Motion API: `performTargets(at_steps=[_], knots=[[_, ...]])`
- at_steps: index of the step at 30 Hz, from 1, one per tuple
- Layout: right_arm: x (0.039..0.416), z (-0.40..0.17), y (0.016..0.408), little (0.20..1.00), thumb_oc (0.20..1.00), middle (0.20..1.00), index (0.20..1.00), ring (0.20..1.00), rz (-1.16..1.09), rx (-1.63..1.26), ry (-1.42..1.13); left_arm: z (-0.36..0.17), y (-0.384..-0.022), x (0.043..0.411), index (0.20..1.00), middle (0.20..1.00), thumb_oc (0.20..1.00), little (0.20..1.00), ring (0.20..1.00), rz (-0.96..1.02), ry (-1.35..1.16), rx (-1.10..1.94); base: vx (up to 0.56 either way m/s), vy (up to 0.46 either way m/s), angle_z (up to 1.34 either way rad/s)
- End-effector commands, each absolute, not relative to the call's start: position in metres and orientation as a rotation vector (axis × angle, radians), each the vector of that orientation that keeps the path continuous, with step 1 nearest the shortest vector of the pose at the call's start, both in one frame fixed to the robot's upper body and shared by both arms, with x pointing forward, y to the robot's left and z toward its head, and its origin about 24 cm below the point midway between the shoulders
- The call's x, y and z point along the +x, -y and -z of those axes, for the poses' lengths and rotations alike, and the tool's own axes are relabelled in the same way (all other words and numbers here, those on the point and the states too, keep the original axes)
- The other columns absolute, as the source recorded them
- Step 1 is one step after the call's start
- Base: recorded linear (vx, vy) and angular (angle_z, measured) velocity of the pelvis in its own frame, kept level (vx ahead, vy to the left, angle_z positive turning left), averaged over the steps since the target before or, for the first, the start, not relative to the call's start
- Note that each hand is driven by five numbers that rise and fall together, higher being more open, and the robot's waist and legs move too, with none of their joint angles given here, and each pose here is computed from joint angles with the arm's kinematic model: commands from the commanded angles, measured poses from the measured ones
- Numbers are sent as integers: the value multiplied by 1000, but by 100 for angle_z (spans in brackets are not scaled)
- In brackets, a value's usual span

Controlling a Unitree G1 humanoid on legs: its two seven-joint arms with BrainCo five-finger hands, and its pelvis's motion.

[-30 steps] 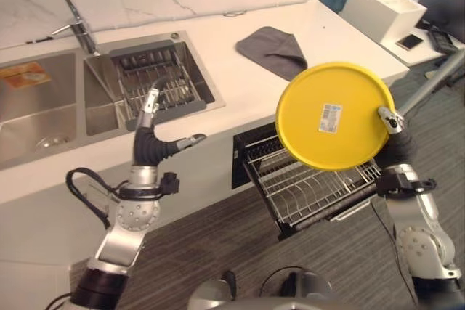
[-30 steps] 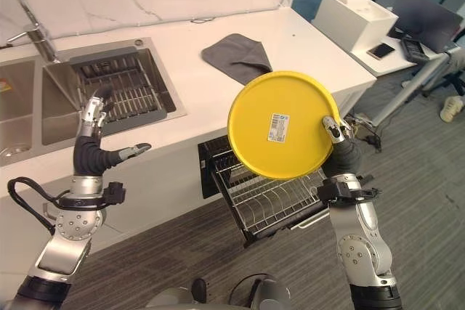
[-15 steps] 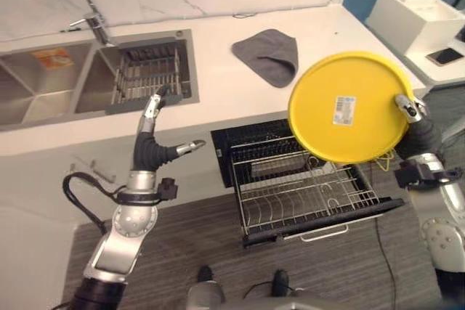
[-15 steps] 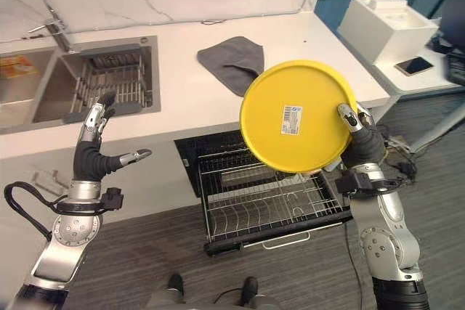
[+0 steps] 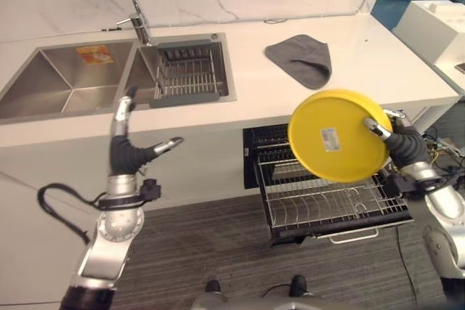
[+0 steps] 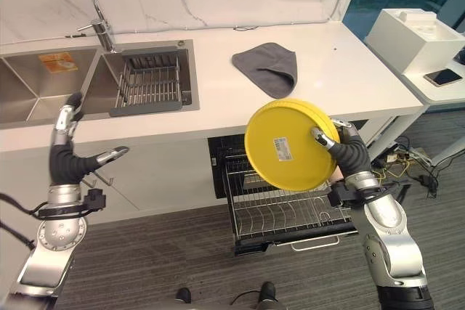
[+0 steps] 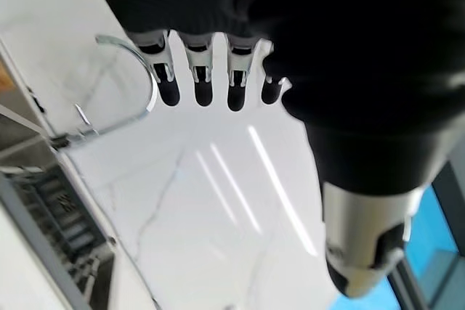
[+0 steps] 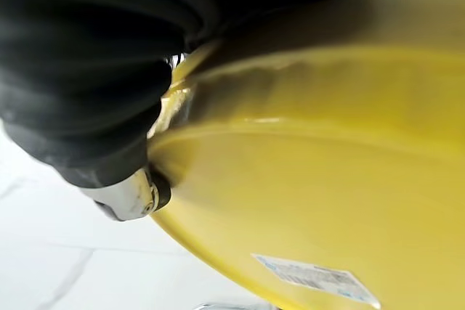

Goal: Place the dishes in the dishwasher.

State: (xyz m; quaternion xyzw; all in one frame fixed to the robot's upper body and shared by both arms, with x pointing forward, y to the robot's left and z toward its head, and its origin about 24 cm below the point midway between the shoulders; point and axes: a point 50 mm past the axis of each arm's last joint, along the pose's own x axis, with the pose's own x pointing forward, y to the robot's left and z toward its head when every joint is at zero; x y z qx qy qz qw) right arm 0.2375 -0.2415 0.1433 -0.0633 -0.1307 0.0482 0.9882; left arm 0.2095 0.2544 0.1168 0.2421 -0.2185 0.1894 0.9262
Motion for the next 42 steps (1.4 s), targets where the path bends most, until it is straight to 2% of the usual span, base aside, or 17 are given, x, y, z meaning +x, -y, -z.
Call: performTargets(at_steps=[1, 3, 8, 13, 17, 22, 28, 31, 42], knots=[[231, -193, 248, 200, 200, 200, 200, 200, -40, -319, 565, -129, -271, 208, 1000, 1000, 1000, 1000, 1000, -498, 494, 477, -31, -13, 3], [232, -197, 253, 200, 200, 200, 200, 200, 5, -446, 596, -122, -280, 202, 1000, 1000, 1000, 1000, 1000, -547, 471, 492, -32, -29, 5], [231, -208, 257, 200, 200, 200, 200, 200, 23, -658, 636, -112, -285, 196, 1000, 1000, 1000, 1000, 1000, -506, 427, 583, 3, -13, 11], [237, -210, 253, 200, 200, 200, 200, 200, 6, -841, 681, -58, -310, 183, 1000, 1000, 1000, 1000, 1000, -659, 143, 442, 0, 0, 0], [238, -218, 244, 200, 200, 200, 200, 200, -26, -1098, 744, -1, -311, 160, 1000, 1000, 1000, 1000, 1000, -708, -128, 300, -1, -33, 2], [243, -211, 245, 200, 200, 200, 200, 200, -96, -1199, 715, 55, -311, 125, 1000, 1000, 1000, 1000, 1000, -740, -443, 191, 4, -7, 4], [249, -201, 236, 200, 200, 200, 200, 200, -186, -1318, 722, 64, -305, 130, 1000, 1000, 1000, 1000, 1000, -677, -490, 240, -3, -20, 0], [253, -193, 231, 200, 200, 200, 200, 200, -255, -1420, 734, 65, -312, 128, 1000, 1000, 1000, 1000, 1000, -711, -501, 231, -21, -42, 0], [252, -161, 231, 200, 200, 200, 200, 200, -312, -1452, 700, 58, -316, 132, 1000, 1000, 1000, 1000, 1000, -774, -448, 192, 0, 0, 0]])
